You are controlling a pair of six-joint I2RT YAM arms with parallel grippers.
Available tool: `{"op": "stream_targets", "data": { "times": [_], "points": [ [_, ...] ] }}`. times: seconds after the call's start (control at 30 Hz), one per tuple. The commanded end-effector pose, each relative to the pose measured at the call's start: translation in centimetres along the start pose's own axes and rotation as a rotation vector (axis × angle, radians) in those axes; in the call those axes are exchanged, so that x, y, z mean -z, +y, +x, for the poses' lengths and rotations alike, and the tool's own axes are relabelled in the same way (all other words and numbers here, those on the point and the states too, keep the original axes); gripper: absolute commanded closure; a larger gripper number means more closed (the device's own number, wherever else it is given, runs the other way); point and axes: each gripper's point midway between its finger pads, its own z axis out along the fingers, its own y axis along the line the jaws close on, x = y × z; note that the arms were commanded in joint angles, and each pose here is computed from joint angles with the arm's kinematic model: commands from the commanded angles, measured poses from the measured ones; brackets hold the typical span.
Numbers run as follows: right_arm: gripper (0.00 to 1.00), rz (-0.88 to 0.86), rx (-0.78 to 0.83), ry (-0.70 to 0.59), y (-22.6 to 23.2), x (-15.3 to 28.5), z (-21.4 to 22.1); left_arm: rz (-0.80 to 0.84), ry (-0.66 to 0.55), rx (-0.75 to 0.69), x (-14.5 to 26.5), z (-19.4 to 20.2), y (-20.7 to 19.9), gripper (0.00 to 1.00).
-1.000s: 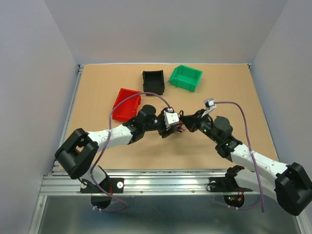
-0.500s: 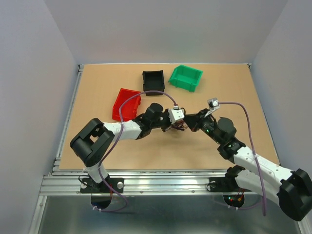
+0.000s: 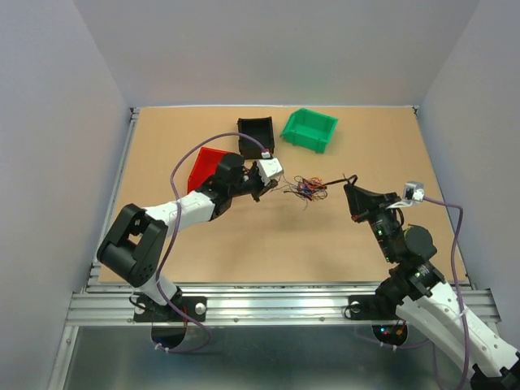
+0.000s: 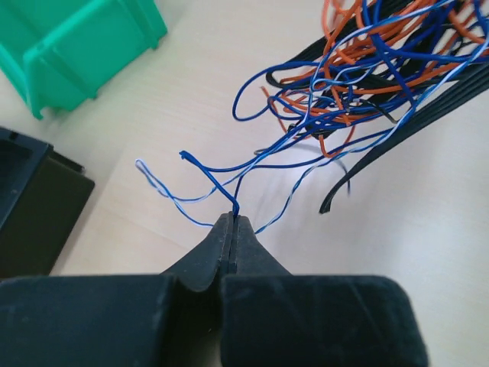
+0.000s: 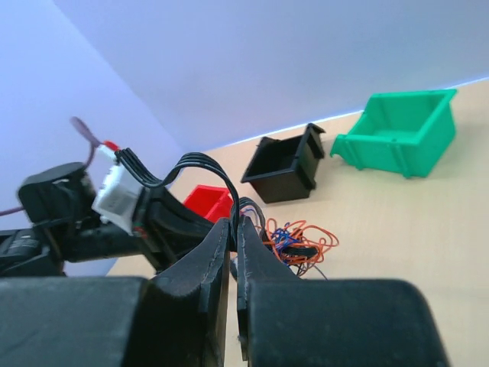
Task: Untangle the cables
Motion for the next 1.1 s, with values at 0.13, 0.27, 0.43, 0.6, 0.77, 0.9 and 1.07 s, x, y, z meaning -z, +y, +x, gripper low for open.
{"op": "stream_targets", "data": {
  "times": [0.13, 0.27, 0.43, 0.6, 0.77, 0.9, 1.07],
  "points": [
    [0.99, 0.217, 0.082, 0.005, -4.7, 2.2, 0.0, -0.035, -0.107, 0.024, 2.6, -4.5, 2.0, 1.0],
    [0.79, 0.2, 0.105, 0.042, -4.8, 2.4, 1.1, -0.016, -0.133, 0.032, 3.9, -5.3, 2.1, 1.0],
    [0.43, 0.083, 0.158, 0.234, -3.2, 1.5, 5.2, 0.18, -0.142, -0.012, 4.7, -5.6, -1.8, 1.0],
    [0.3, -0.045, 0.194, 0.476, -2.2, 1.1, 11.3, 0.269, -0.115, -0.043, 4.6, -5.0, -3.9, 1.0],
    [0.23, -0.195, 0.188, 0.565, -1.0, -0.4, 15.9, 0.298, -0.111, -0.058, 4.7, -5.2, -4.9, 1.0],
    [0.24, -0.197, 0.19, 0.609, -1.4, -2.4, 18.3, 0.317, -0.115, -0.073, 5.0, -5.1, -5.4, 1.0],
    [0.27, -0.196, 0.174, 0.606, -1.3, -5.2, 19.8, 0.344, -0.112, -0.094, 5.1, -5.0, -5.9, 1.0]
  ]
}}
